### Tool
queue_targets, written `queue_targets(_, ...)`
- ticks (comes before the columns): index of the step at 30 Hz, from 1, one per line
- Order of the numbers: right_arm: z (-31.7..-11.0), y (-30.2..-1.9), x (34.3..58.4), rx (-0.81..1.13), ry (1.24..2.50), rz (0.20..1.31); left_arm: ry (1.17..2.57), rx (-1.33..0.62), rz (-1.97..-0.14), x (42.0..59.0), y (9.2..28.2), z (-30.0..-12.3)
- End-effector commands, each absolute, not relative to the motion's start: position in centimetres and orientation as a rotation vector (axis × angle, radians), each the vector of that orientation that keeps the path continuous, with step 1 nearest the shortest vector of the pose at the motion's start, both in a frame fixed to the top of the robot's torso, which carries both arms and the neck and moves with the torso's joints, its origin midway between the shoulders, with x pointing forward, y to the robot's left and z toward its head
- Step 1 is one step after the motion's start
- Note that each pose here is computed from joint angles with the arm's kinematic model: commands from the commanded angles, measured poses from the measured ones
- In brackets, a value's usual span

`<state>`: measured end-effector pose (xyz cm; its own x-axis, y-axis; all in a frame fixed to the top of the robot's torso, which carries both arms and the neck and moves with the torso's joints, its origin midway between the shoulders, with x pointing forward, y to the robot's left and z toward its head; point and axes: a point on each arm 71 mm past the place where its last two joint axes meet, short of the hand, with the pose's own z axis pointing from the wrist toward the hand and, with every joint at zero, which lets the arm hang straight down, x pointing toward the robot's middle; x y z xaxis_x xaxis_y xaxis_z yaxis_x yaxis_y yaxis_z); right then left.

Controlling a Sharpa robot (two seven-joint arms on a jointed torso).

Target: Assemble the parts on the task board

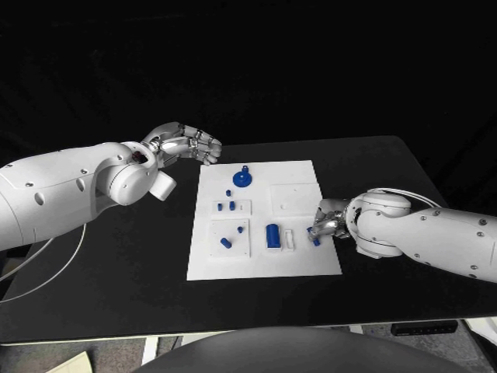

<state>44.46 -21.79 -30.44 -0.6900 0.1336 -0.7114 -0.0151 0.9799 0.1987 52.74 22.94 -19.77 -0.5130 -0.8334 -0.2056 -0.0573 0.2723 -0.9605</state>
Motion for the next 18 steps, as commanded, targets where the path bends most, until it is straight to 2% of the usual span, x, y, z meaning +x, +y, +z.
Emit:
queue_targets(1,-29.9,-21.4,44.5,0.241,2.304,0.353,1.792,-0.803,-1.336,52.7,22.7,-19.7)
queue_targets(9,-28.5,-20.5,44.6,0.307,2.28,0.426,1.792,-0.803,-1.336,52.7,22.7,-19.7)
queue_targets(18,-28.8,-19.6,44.3,0.334,2.351,0.435,1.793,-0.803,-1.336,52.6,22.7,-19.6)
